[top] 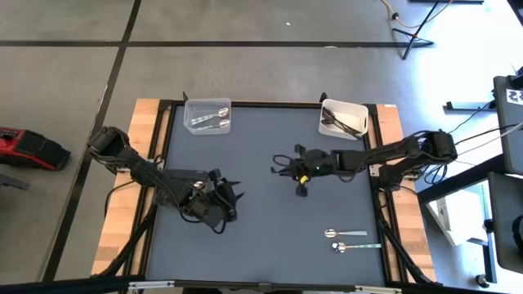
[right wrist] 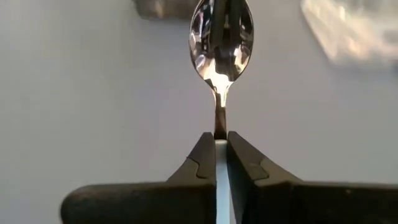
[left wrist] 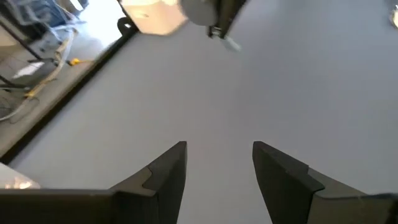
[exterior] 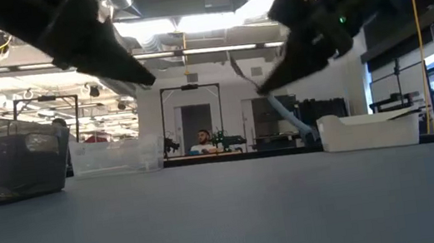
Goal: Sort silverware by color (type)
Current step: Put the blue spoon into the black bin
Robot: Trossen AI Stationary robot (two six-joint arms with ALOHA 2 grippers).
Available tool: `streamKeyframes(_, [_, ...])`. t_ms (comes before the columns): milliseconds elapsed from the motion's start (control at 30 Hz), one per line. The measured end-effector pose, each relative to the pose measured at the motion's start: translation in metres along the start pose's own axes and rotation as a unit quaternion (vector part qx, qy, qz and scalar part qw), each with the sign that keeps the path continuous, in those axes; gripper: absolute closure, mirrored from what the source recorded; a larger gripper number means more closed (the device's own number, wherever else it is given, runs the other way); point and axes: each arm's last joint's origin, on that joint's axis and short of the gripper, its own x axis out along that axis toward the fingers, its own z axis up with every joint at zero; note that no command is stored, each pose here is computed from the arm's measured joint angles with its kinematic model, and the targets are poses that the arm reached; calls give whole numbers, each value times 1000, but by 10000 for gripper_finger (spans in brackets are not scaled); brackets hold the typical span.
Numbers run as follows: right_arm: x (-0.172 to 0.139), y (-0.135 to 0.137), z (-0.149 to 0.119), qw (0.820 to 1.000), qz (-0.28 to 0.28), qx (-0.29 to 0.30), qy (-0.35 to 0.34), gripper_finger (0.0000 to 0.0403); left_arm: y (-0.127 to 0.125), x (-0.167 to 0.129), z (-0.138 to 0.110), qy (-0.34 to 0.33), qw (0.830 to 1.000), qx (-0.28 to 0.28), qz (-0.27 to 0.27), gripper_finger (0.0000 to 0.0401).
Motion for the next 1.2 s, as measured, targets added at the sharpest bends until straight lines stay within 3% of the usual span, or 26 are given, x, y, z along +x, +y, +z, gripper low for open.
streamKeyframes(300, [13, 32, 16, 991, 32, -53, -118, 398, -4, 5, 15, -51, 998, -24, -8, 222])
streamKeyframes(567, [21, 56, 23, 975, 52, -88, -199, 397, -26, 20, 16, -112, 993, 17, -31, 222])
streamKeyframes(733, [25, 58, 21, 972, 51, -96, -207, 397, -32, 23, 18, -139, 989, 32, -41, 222])
streamKeyframes(1200, [34, 61, 19, 963, 72, -98, -242, 397, -28, 24, 34, -185, 979, -11, -89, 222])
